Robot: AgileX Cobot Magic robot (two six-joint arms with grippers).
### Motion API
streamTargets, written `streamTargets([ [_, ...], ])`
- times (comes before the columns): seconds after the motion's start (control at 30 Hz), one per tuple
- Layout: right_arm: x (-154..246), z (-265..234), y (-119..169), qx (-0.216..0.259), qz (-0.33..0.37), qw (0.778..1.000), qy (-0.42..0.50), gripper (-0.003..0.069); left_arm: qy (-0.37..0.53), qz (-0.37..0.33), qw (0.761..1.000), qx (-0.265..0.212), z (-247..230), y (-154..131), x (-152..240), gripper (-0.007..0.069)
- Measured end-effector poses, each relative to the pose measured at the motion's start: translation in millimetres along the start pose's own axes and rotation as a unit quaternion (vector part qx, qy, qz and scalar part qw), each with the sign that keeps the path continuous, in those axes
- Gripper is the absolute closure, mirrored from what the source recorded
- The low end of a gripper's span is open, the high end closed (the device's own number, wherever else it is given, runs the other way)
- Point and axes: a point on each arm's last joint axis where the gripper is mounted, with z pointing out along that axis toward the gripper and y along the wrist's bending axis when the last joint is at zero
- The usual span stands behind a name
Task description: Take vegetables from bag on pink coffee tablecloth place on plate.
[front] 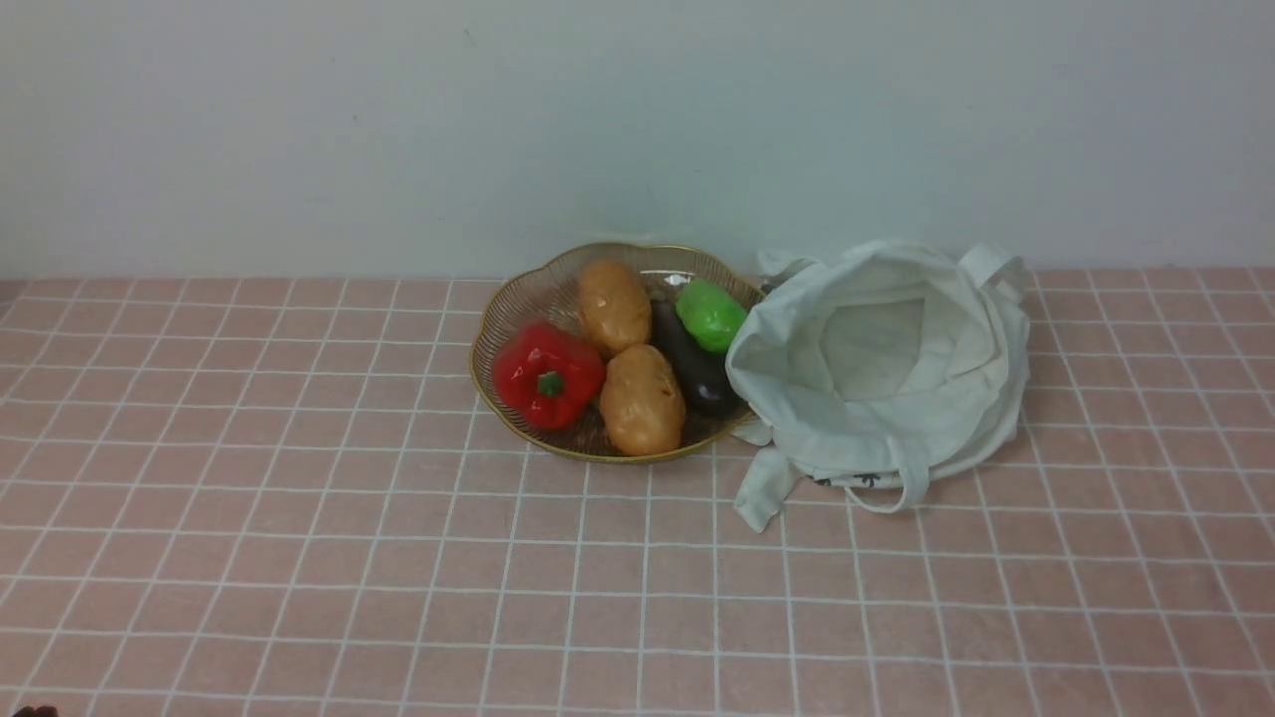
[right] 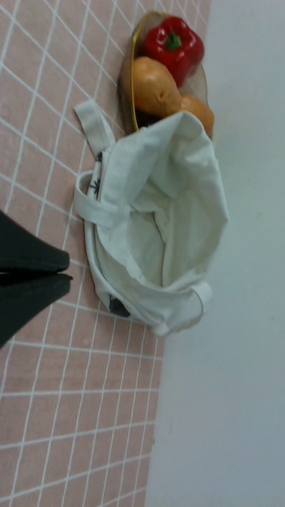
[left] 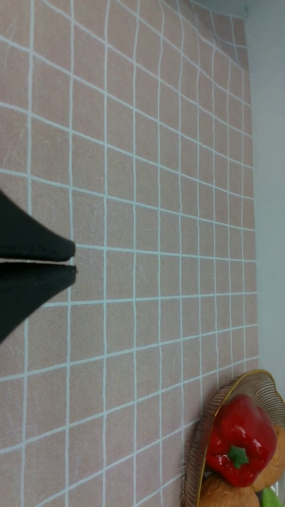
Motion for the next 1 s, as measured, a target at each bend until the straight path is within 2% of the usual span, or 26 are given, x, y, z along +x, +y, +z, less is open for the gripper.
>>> streamTargets([
  [0.17, 24, 2, -4, 0.043, 0.009, 0.999, -0.009, 0.0673, 0.000, 0.000, 1.000, 0.000, 0, 0, 0, 0.0629],
  [0.33, 25, 2, -6, 0.068, 0.022, 0.997, -0.011, 0.0673, 0.000, 0.000, 1.000, 0.000, 0, 0, 0, 0.0629],
  [0.57, 31, 1, -6, 0.072, 0.015, 0.997, 0.022, 0.0673, 0.000, 0.000, 1.000, 0.000, 0, 0, 0, 0.0629],
  [1.0, 31, 1, -6, 0.072, 0.014, 0.997, 0.025, 0.0673, 0.000, 0.000, 1.000, 0.000, 0, 0, 0, 0.0629],
])
